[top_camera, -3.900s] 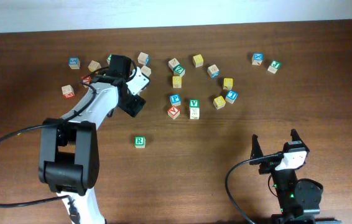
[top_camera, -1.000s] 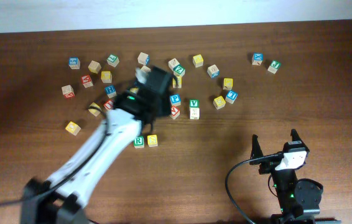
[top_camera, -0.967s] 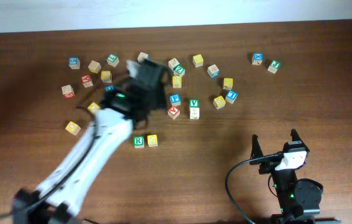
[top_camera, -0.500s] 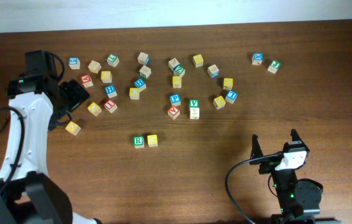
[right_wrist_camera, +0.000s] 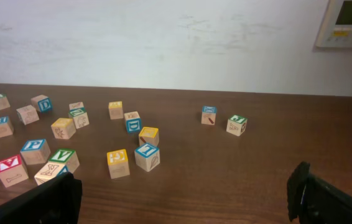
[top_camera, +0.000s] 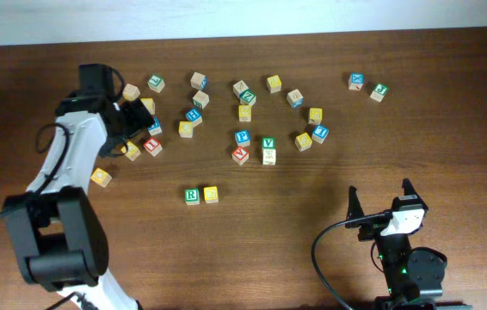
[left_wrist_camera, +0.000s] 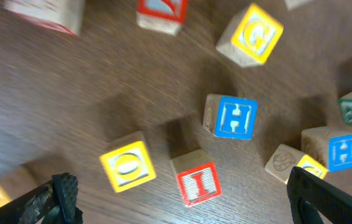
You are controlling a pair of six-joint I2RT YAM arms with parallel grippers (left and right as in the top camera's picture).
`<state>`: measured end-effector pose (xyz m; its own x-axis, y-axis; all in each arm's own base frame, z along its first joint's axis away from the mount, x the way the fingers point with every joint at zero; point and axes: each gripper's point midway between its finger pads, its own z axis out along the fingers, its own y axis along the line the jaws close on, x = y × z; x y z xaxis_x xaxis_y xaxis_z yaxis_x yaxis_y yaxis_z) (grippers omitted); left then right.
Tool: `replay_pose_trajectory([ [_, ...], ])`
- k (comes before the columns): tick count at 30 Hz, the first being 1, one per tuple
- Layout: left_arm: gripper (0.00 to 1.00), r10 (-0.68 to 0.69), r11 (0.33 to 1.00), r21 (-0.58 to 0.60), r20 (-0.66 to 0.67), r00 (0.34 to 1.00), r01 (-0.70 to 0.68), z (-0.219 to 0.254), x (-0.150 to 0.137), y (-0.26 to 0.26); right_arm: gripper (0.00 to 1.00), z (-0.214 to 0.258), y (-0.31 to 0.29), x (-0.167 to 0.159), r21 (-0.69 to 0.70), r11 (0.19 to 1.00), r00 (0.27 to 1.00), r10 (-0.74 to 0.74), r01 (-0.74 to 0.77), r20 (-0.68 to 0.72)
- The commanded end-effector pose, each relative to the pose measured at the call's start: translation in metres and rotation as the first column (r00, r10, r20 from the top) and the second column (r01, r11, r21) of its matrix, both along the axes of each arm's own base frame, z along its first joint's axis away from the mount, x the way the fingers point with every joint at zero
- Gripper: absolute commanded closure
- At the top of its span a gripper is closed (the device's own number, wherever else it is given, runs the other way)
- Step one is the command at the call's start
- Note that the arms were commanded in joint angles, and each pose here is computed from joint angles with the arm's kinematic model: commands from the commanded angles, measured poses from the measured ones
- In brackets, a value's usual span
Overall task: Spell out RSS
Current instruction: 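Withdraw the left gripper to the left side of the table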
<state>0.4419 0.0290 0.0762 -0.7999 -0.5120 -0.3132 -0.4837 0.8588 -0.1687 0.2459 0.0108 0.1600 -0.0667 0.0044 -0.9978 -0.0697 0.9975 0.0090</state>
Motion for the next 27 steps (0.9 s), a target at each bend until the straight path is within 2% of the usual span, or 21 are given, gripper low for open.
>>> replay_pose_trajectory([
  [1,0.01,-0.023,0.999,0.027,-0.022,0.999,0.024,-0.017,0.004,-0.002,0.02,-0.002,-0.001,0.0,0.001,1.0,1.0,-0.005,0.005,-0.004],
  [3,0.01,0.025,0.999,0.03,-0.012,1.0,-0.024,-0.017,0.006,0.007,0.02,-0.002,-0.001,0.0,0.001,1.0,1.0,-0.005,0.005,-0.004],
  [6,0.01,0.088,0.994,-0.059,0.021,0.996,-0.087,0.0,0.01,0.027,0.02,-0.002,-0.001,0.0,0.001,1.0,1.0,-0.005,0.005,-0.004],
  [9,0.01,0.109,0.984,-0.154,0.134,0.985,-0.088,0.051,0.014,0.039,0.02,-0.002,-0.001,0.0,0.001,1.0,1.0,-0.005,0.005,-0.004],
  [12,0.01,0.203,0.973,-0.147,0.183,0.962,-0.177,0.098,-0.016,0.076,0.02,-0.002,-0.001,0.0,0.001,1.0,1.0,-0.005,0.005,-0.004],
  [14,0.01,0.265,0.958,-0.153,0.163,0.95,-0.241,0.104,-0.034,0.095,0.02,-0.002,-0.001,0.0,0.001,1.0,1.0,-0.005,0.005,-0.004],
  [17,0.01,0.356,0.924,-0.169,0.047,0.933,-0.343,0.092,-0.07,0.12,0.02,-0.002,-0.001,0.0,0.001,1.0,1.0,-0.005,0.005,-0.004],
  [18,0.01,0.363,0.92,-0.171,0.03,0.931,-0.353,0.09,-0.075,0.121,0.02,0.0,0.003,0.0,0.022,1.0,1.0,0.015,-0.015,0.003],
  [19,0.01,0.363,0.919,-0.172,0.016,0.932,-0.355,0.089,-0.078,0.12,0.02,0.006,0.018,-0.002,0.094,0.99,0.995,0.1,-0.102,0.025],
  [20,0.01,0.362,0.919,-0.173,0.009,0.932,-0.355,0.088,-0.079,0.119,0.02,0.011,0.05,-0.011,0.217,0.934,0.958,0.284,-0.285,0.033],
  [21,0.01,0.362,0.918,-0.174,0.001,0.932,-0.356,0.088,-0.081,0.118,0.02,0.011,0.064,-0.017,0.238,0.9,0.929,0.368,-0.364,0.031],
  [23,0.01,0.362,0.917,-0.175,-0.017,0.932,-0.359,0.086,-0.084,0.116,0.02,0.026,0.072,-0.022,0.233,0.874,0.904,0.417,-0.427,0.092],
  [24,0.01,0.362,0.916,-0.175,-0.017,0.932,-0.36,0.086,-0.084,0.116,0.02,0.047,0.073,-0.024,0.238,0.861,0.892,0.418,-0.45,0.172],
  [25,0.01,0.362,0.917,-0.175,-0.017,0.932,-0.359,0.086,-0.084,0.116,0.02,0.086,0.073,-0.033,0.164,0.858,0.848,0.418,-0.487,0.326],
  [27,0.01,0.363,0.916,-0.175,-0.017,0.932,-0.36,0.086,-0.084,0.116,0.02,0.131,0.067,-0.048,0.086,0.876,0.788,0.379,-0.475,0.485],
])
